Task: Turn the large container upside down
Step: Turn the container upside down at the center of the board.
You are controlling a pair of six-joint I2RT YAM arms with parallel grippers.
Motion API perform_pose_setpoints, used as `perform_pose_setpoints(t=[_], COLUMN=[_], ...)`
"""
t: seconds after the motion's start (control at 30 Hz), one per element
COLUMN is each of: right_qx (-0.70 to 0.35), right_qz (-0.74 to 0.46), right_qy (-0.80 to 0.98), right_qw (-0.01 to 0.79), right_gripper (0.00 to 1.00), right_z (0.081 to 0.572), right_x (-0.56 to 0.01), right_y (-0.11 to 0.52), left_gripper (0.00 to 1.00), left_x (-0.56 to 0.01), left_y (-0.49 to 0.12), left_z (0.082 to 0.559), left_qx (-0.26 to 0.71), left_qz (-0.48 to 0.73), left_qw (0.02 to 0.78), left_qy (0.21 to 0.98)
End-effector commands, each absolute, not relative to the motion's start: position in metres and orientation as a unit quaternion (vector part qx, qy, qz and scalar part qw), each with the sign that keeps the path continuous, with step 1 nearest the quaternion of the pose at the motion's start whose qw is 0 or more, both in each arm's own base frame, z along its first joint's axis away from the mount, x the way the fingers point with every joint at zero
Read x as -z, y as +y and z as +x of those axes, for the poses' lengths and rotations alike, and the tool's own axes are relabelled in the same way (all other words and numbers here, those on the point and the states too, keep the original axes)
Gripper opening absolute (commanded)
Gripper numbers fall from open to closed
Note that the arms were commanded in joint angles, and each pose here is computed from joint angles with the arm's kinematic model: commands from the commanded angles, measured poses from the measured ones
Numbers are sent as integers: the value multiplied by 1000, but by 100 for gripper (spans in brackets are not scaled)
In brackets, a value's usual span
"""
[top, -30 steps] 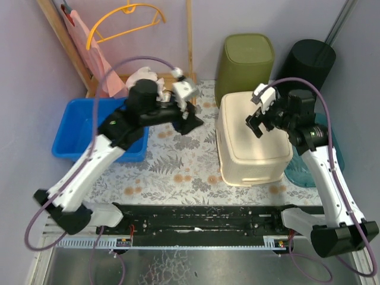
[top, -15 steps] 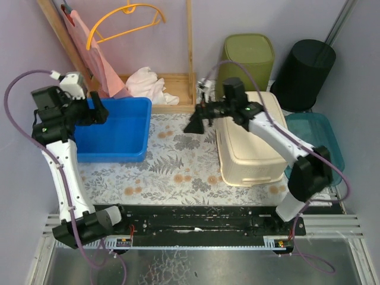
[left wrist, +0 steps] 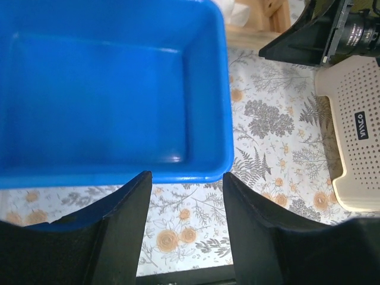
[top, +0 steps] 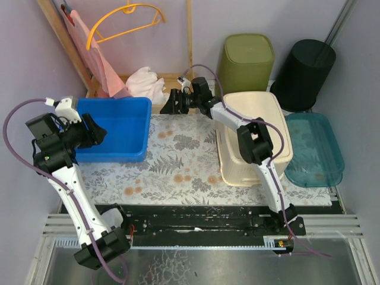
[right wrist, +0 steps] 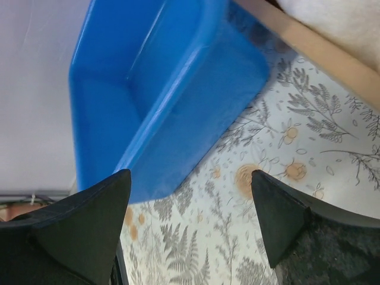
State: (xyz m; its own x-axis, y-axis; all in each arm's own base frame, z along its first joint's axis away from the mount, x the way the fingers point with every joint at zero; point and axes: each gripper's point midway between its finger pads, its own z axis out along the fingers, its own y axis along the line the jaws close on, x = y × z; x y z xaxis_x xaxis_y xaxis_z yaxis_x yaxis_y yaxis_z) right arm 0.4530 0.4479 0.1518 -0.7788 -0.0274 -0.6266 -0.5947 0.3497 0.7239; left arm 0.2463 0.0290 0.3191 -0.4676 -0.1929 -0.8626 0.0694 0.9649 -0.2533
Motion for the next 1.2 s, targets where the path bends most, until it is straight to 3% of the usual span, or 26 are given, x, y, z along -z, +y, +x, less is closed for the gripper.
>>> perform_pose_setpoints(t=[0.0, 0.57, 1.07, 1.17], right_qx=[-579, -628, -603, -612], right_qz=[-168, -199, -195, -192], right_qy=[749, 724, 748, 742], right_qw=[274, 205, 197, 196], right_gripper=[89, 87, 88, 82], right_z=[471, 404, 402, 399], right_x=[-183, -173, -138, -141], right_y=[475, 555, 561, 567], left_gripper=[51, 53, 54, 54], left_x=[-309, -296, -294, -294], left_y=[36, 48, 46, 46], left_z=[242, 230, 231, 231], left_qx=[153, 216, 235, 235], left_qz=[-66, -90, -84, -83], left_qw=[514, 510, 503, 503], left_qy=[841, 828, 827, 827])
